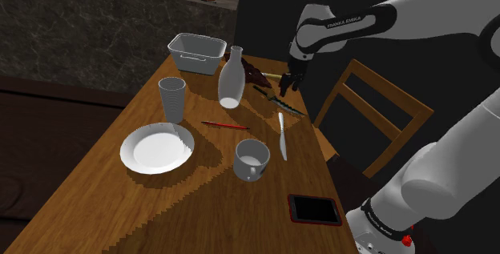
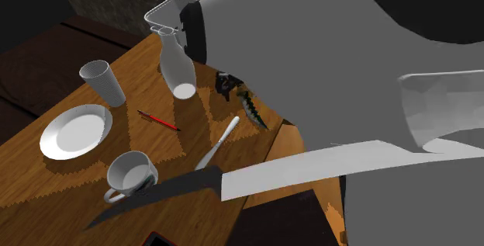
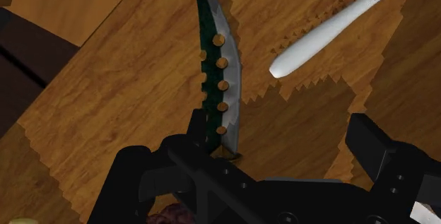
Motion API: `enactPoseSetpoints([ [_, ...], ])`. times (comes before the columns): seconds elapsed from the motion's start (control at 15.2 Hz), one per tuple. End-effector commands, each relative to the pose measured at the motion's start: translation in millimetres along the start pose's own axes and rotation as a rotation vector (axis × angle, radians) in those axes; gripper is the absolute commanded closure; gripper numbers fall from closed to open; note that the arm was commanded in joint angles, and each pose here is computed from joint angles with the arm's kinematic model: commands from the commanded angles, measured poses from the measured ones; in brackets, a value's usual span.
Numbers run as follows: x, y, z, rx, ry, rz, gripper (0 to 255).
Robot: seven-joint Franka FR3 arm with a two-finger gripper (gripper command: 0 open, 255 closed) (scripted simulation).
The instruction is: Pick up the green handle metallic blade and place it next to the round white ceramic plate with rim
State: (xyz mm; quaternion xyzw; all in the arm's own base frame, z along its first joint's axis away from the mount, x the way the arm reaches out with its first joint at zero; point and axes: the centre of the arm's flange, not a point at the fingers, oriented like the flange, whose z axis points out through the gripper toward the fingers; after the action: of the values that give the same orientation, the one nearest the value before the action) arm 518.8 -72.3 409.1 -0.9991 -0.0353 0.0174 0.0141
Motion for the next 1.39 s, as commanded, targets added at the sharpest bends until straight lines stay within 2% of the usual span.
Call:
enactPoseSetpoints([
  [0.0,21,10,16,-0.011,-0.002,0.001,0],
  [0.26,58,30,46,-0.031,-0.006,0.003,0],
  [0.79,61,33,89,-0.033,-0.007,0.004,0],
  [1.32,61,33,89,-0.033,-0.007,0.004,0],
])
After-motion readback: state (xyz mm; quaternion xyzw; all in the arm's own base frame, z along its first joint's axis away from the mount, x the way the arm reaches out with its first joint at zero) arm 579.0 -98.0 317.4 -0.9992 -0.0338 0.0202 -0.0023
